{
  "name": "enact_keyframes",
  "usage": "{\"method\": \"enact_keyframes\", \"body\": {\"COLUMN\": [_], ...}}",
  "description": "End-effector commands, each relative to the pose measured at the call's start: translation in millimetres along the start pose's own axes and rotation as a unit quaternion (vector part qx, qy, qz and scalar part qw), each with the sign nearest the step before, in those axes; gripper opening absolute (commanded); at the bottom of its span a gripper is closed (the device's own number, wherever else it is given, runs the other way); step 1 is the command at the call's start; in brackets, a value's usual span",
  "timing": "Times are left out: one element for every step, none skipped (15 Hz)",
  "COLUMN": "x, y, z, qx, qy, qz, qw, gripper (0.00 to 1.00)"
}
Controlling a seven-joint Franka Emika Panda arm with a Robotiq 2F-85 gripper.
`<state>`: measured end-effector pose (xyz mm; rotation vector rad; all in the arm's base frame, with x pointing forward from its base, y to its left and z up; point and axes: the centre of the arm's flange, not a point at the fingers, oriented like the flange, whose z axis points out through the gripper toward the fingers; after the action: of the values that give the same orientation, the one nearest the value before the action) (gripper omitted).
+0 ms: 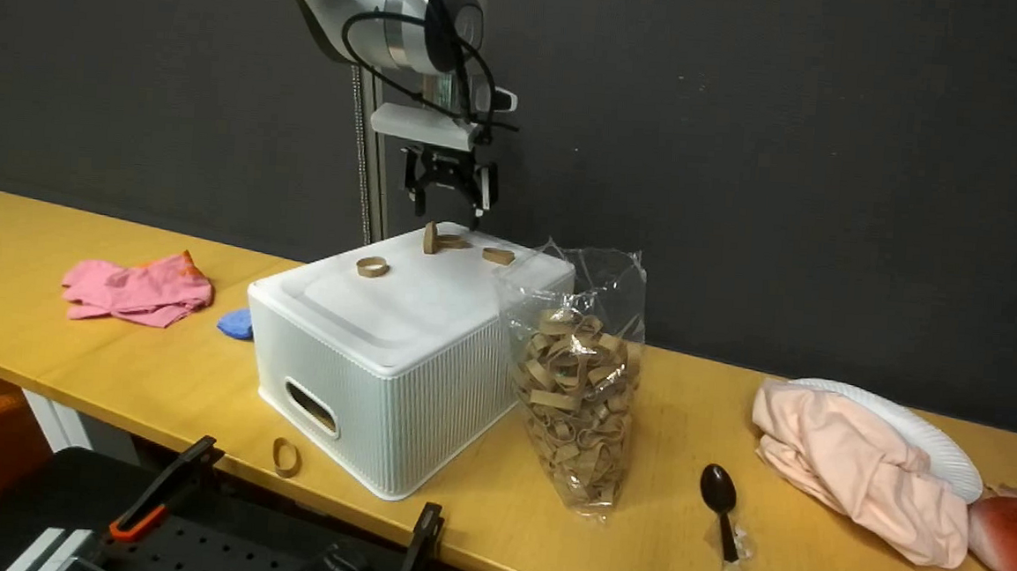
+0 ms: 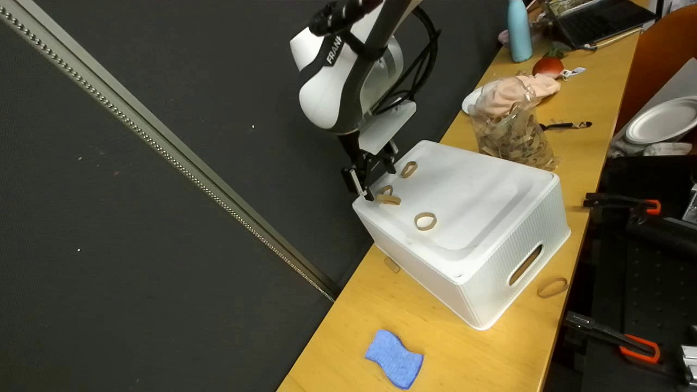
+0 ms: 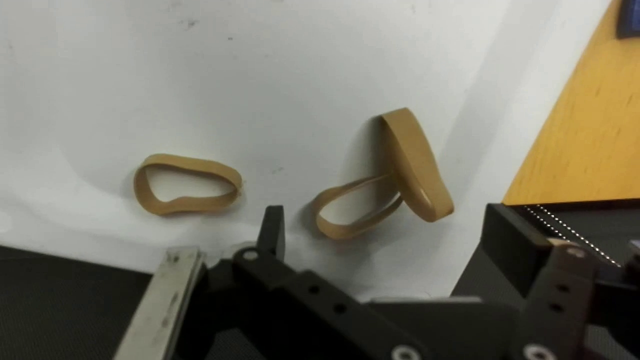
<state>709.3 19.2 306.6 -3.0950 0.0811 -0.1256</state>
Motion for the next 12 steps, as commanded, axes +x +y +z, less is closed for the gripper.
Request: {"method": "enact_keyframes", "body": {"x": [-6,-7,-7,-8,-8,-8,-8,-9,-10,-12,-12,-13], "y": [11,17,22,26,29,29,28,26,21,16,10,5], "z": [-9,-10,-8,-5,-1,3,5,6,6,6,6,8], "qx": [-0.015,-0.018,-0.019,-0.019,-0.019,-0.018,-0.017,-0.015,-0.013,-0.012,-0.010,-0.010], "qy": [-0.019,-0.021,-0.023,-0.026,-0.028,-0.027,-0.024,-0.024,-0.020,-0.018,-0.019,-0.019], "qz": [0.016,0.020,0.023,0.026,0.028,0.026,0.025,0.022,0.018,0.015,0.012,0.008], "qw": [0.9996,0.9994,0.9993,0.9991,0.9990,0.9991,0.9992,0.9994,0.9995,0.9996,0.9997,0.9997], "gripper": [1.00,1.00,1.00,1.00,1.00,1.00,1.00,1.00,1.00,1.00,1.00,1.00]}}
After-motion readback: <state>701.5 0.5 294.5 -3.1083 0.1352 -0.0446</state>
